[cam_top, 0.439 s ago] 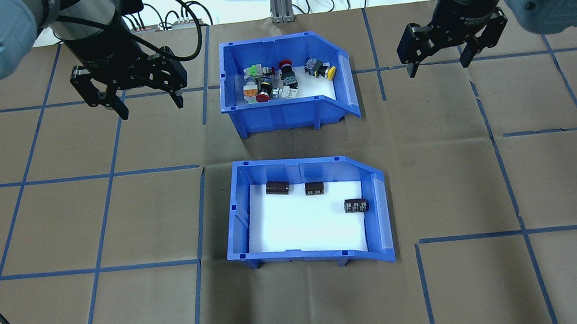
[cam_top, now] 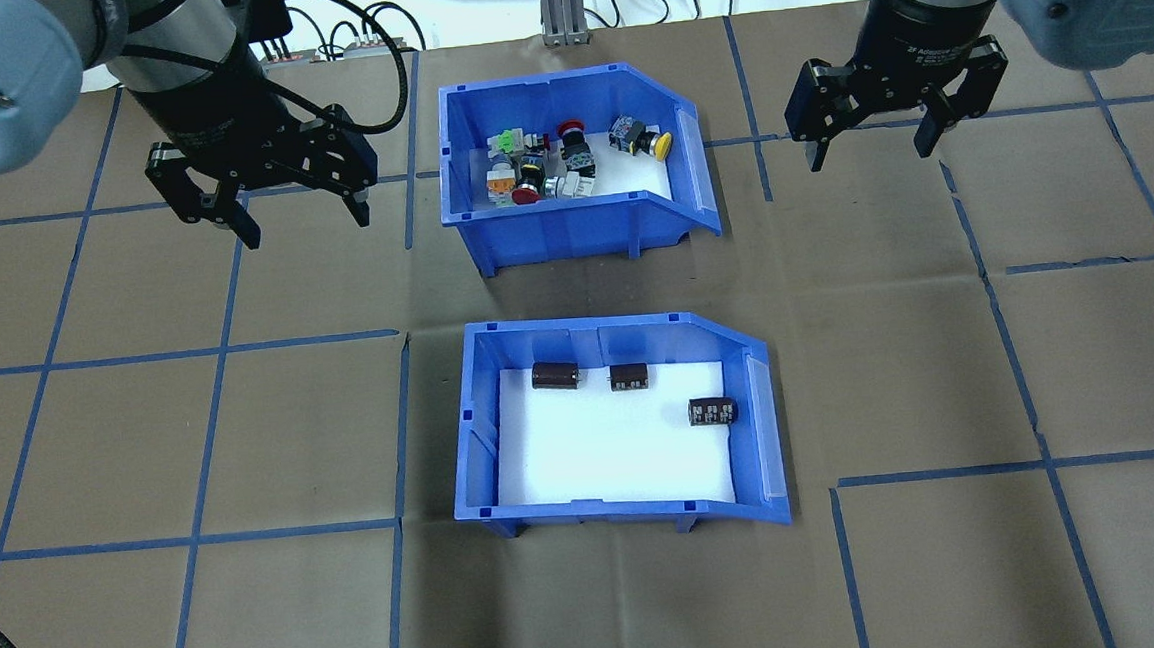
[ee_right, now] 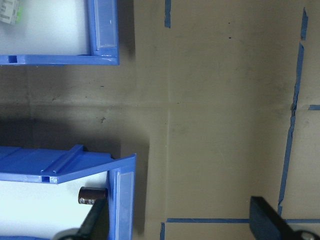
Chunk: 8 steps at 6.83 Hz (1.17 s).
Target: Place battery box in front
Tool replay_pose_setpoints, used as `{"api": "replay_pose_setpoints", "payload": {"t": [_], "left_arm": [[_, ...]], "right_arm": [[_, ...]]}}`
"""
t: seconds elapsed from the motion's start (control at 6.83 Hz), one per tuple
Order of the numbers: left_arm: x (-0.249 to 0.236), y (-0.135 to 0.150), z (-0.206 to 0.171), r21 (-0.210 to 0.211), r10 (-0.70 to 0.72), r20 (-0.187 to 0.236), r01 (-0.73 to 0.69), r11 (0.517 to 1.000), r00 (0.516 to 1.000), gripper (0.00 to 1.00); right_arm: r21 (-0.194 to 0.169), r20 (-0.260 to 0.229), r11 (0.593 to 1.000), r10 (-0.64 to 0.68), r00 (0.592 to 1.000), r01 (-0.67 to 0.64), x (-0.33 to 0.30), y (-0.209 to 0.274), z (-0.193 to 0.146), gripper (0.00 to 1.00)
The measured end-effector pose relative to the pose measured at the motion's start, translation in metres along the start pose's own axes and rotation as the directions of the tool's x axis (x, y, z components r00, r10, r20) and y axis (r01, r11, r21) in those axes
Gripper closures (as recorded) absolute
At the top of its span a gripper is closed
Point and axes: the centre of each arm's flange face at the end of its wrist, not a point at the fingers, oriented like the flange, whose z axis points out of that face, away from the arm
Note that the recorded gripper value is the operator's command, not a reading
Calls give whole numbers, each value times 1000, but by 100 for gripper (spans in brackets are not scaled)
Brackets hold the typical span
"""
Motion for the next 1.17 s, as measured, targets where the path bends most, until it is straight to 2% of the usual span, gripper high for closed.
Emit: {"api": "replay_pose_setpoints", "payload": {"t": [0.44, 0.59, 0.88, 1.17], "left_arm": [[-1, -1, 5, -16, -6, 4, 6, 1000, 1000, 0], [-2, -1, 6, -17, -9, 19, 9, 1000, 1000, 0], [-6, 2, 2, -2, -23, 52, 23, 1000, 998, 0], [-6, 5, -1, 6, -88, 57, 87, 996, 995, 0]], "right_arm": [[8, 0, 1000, 4, 1000, -4, -1, 0, -2, 0], [11, -1, 1000, 5, 1000, -5, -1, 1, -3, 0], [22, -5, 1000, 0, 1000, 0, 0, 3, -9, 0], [35, -4, 999, -27, 1000, 27, -1, -2, -15, 0]]}}
